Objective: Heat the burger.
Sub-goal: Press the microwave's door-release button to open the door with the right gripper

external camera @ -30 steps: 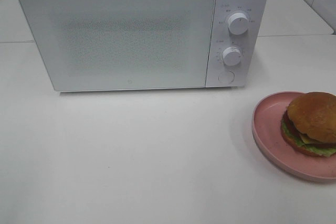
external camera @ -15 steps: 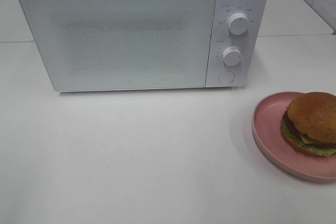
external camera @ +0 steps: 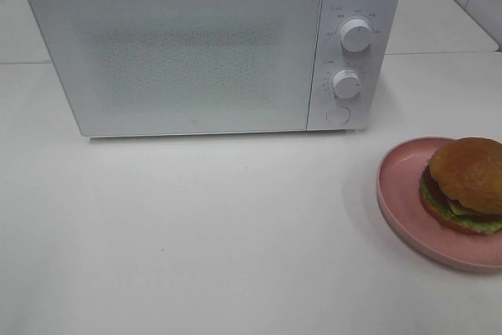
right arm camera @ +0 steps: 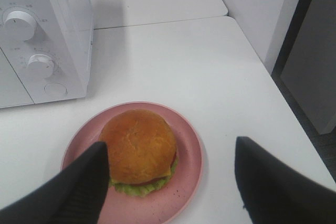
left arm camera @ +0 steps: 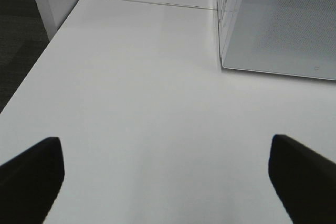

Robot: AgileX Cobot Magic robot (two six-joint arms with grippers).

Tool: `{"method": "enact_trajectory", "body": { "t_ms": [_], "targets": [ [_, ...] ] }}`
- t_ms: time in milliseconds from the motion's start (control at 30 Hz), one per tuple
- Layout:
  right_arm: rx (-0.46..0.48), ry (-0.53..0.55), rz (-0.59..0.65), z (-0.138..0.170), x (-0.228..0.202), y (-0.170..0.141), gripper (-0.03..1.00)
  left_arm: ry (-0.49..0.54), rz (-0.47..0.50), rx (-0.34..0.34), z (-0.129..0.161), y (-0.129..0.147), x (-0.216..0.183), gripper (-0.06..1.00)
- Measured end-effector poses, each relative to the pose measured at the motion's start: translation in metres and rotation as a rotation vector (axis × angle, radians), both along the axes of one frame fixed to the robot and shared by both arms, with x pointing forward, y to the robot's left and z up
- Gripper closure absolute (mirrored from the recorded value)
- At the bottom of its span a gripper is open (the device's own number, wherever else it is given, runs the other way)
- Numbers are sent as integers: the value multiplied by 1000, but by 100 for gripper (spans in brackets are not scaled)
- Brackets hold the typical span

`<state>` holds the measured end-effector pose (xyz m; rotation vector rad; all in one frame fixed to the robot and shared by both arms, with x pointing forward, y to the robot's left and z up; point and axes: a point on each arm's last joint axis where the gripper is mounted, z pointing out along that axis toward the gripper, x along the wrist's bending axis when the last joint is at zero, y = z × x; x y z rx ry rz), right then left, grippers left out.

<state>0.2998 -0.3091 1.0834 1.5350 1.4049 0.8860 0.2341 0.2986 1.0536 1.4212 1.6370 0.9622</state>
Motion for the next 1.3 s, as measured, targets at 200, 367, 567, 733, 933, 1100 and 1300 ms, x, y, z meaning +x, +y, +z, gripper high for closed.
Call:
{"method": "enact_trajectory", "body": {
  "t_ms": [200,367,567,733,933,1100,1300],
  "targets": [
    [-1,76,18,-6,43,0,30,0,0,0,0,0,0,-3],
    [3,140,27,-16,68,0,31,0,0,0,0,0,0,-3],
    [56,206,36,-33,99,1,39,0,0,0,0,0,0,-3],
    [97,240,39,-47,120,2,56,0,0,0,0,0,0,-3],
    [165,309,45,-57,144,5,89,0,0,0,0,0,0,-3],
    [192,336,77,-60,157,9,95,0,0,0,0,0,0,-3],
    [215,375,137,-69,165,19,95,0,0,0,0,0,0,-3]
  ]
}}
